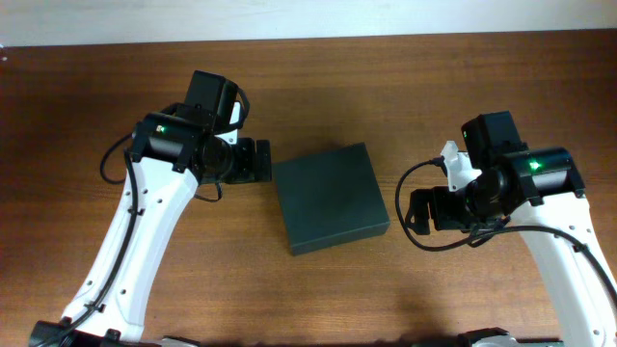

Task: Pack container

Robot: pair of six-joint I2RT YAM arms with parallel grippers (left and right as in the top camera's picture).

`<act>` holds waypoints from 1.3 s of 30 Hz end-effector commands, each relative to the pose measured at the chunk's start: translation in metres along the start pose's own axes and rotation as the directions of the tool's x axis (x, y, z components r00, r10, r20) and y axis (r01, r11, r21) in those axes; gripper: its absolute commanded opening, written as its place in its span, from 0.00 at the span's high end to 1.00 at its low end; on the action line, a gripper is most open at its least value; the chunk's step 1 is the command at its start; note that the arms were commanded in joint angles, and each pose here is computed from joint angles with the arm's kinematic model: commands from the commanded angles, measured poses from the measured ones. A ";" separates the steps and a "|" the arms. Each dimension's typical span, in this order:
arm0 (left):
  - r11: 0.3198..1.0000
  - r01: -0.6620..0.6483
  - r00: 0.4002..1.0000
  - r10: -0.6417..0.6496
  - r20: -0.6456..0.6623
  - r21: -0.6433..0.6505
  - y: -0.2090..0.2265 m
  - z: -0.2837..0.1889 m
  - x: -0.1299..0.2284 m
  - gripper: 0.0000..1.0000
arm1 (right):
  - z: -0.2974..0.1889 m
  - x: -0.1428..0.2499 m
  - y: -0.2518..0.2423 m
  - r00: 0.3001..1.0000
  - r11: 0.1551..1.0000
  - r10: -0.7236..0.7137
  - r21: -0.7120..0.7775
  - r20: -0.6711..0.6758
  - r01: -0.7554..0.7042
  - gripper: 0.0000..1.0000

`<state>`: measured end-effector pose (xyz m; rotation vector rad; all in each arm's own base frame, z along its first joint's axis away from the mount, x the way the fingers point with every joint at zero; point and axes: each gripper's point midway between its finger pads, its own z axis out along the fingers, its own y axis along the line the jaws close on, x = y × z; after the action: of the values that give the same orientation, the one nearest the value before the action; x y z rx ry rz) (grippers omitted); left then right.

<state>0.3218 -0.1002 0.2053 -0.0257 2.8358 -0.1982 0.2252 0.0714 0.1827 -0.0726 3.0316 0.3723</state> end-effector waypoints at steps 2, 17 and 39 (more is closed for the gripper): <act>1.000 0.003 1.000 -0.003 0.007 -0.011 0.004 -0.001 0.000 0.01 | -0.003 0.002 0.000 1.000 1.000 -0.009 0.006 0.021 0.008 0.01; 1.000 0.003 1.000 -0.003 0.007 -0.011 0.004 -0.001 0.000 0.01 | -0.077 0.037 0.014 0.927 0.995 -0.083 -0.014 0.367 0.094 0.01; 1.000 0.003 1.000 -0.003 0.007 -0.011 0.004 -0.001 0.000 0.01 | -0.150 -0.043 -0.002 0.212 0.952 -0.305 0.289 0.928 0.105 0.01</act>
<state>0.3222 -0.0997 0.2051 -0.0269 2.8344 -0.1944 0.2516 0.0376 0.3351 -0.1206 1.7960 0.1239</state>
